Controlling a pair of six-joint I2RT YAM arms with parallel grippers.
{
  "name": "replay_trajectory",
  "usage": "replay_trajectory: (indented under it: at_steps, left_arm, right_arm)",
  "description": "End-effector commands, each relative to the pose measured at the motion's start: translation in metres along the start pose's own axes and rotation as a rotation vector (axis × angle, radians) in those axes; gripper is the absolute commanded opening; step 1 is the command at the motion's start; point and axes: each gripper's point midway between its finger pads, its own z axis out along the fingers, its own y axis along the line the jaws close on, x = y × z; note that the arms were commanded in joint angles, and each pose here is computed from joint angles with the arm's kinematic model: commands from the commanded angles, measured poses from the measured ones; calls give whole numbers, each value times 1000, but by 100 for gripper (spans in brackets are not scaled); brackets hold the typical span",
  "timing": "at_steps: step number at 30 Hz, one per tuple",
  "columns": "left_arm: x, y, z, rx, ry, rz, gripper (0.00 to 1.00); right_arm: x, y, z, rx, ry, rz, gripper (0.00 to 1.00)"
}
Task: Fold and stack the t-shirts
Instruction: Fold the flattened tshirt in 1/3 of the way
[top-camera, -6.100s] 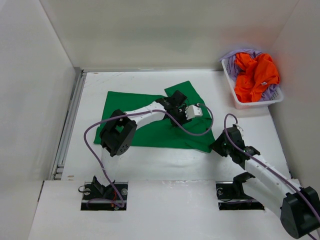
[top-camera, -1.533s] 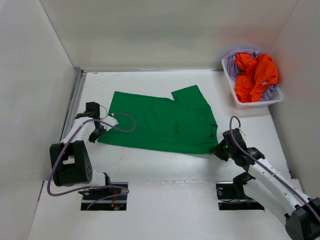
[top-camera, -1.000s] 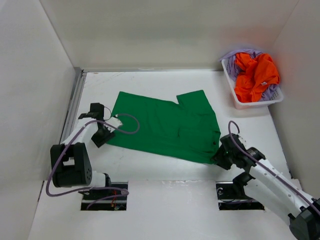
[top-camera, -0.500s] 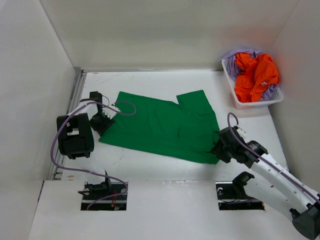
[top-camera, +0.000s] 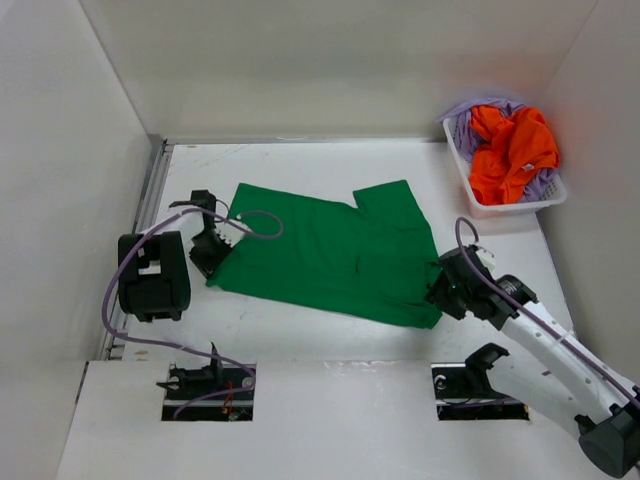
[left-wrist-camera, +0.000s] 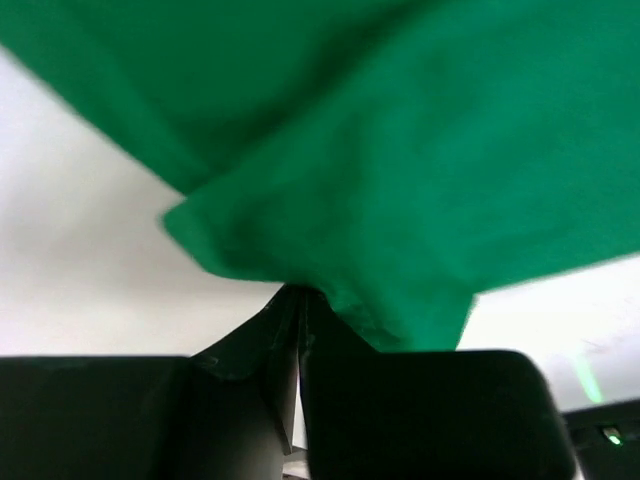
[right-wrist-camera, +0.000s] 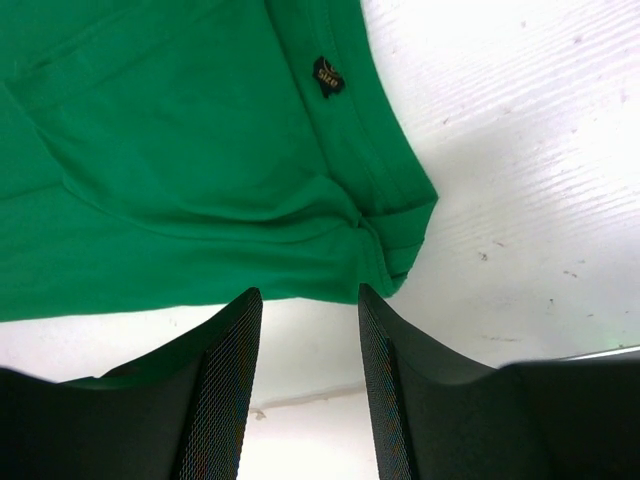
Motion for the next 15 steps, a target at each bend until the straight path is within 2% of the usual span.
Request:
replay_trajectory:
  at_steps: [1,7,12,15]
  left_arm:
    - [16,-40,-2,116,19,-54,0]
    - [53,-43,-12,87,96,-68,0]
    - [56,-42,-17,58,91,-73,1]
    - [37,-21,-25,-9,14,-131,14]
  right_arm:
    - [-18,6,-11,-20,-53,-10,48]
    - [-28,6,-10,-19,-76,-17,48]
    - [-36,15,-8,-32,-87,-36,48]
    - [-37,20,-6,-39,-83,-54,48]
